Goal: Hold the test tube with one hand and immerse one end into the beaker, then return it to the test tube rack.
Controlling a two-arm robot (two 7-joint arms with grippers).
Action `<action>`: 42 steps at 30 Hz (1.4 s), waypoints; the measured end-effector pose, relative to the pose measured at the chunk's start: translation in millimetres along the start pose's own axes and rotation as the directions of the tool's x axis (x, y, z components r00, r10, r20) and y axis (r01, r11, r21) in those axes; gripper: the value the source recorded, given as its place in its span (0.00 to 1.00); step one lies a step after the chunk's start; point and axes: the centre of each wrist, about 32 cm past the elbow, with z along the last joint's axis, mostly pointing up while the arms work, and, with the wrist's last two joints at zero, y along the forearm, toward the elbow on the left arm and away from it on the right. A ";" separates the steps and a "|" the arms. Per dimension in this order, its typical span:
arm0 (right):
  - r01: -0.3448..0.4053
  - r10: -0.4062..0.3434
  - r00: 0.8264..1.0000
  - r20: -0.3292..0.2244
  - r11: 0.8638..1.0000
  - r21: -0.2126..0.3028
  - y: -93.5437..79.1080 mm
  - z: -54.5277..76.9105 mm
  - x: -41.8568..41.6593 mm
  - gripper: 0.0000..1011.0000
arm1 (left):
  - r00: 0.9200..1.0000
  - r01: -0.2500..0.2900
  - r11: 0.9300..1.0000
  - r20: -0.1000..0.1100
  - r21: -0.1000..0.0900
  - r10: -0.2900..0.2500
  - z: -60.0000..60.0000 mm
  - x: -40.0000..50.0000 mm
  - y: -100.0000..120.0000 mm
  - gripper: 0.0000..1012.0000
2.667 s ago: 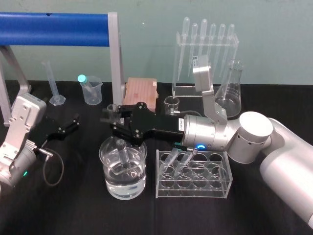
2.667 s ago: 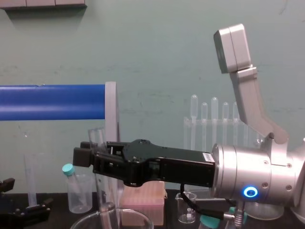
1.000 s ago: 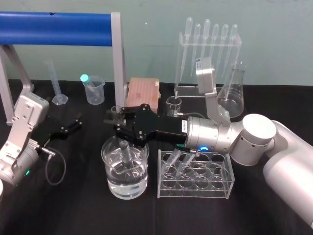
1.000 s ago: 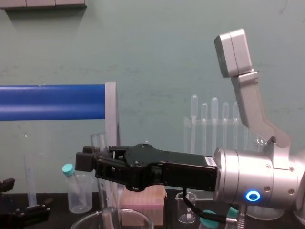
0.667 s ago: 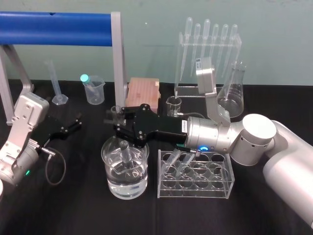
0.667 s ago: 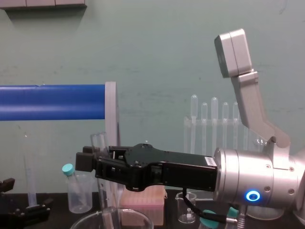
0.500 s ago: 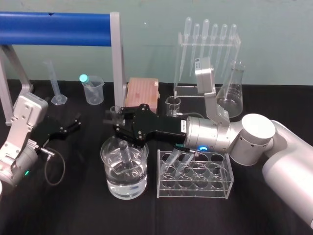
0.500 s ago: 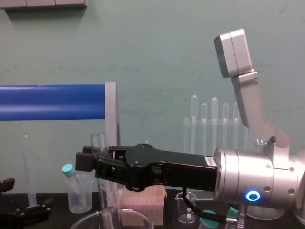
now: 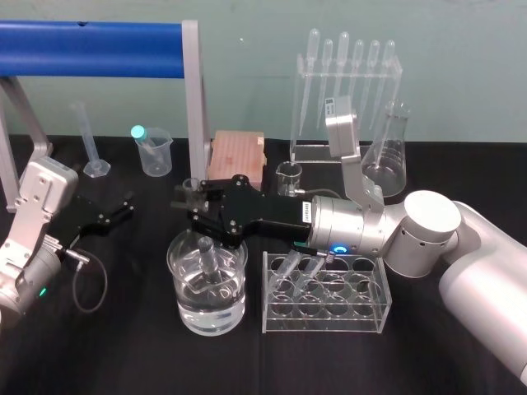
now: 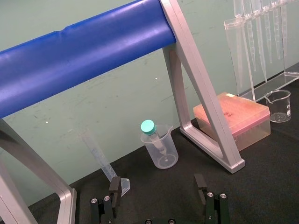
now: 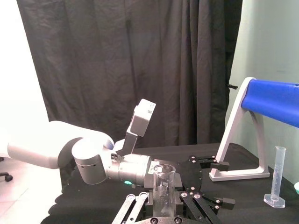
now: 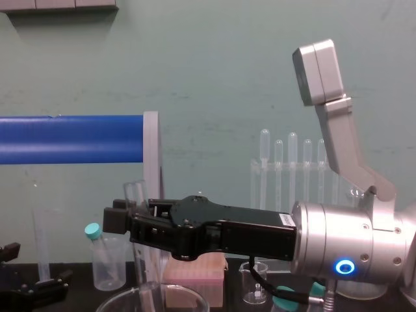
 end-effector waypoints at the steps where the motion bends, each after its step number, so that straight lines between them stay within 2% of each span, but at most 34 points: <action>1: 0.000 0.000 1.000 0.000 1.000 0.000 0.0 0.0 0.0 0.23 | 1.000 0.000 1.000 0.000 0.000 0.000 0.0 0.0 0.0 0.99; 42: 0.000 0.000 1.000 0.000 1.000 0.000 0.0 0.0 0.0 0.23 | 1.000 0.000 1.000 0.000 0.000 0.000 0.0 0.0 0.0 0.99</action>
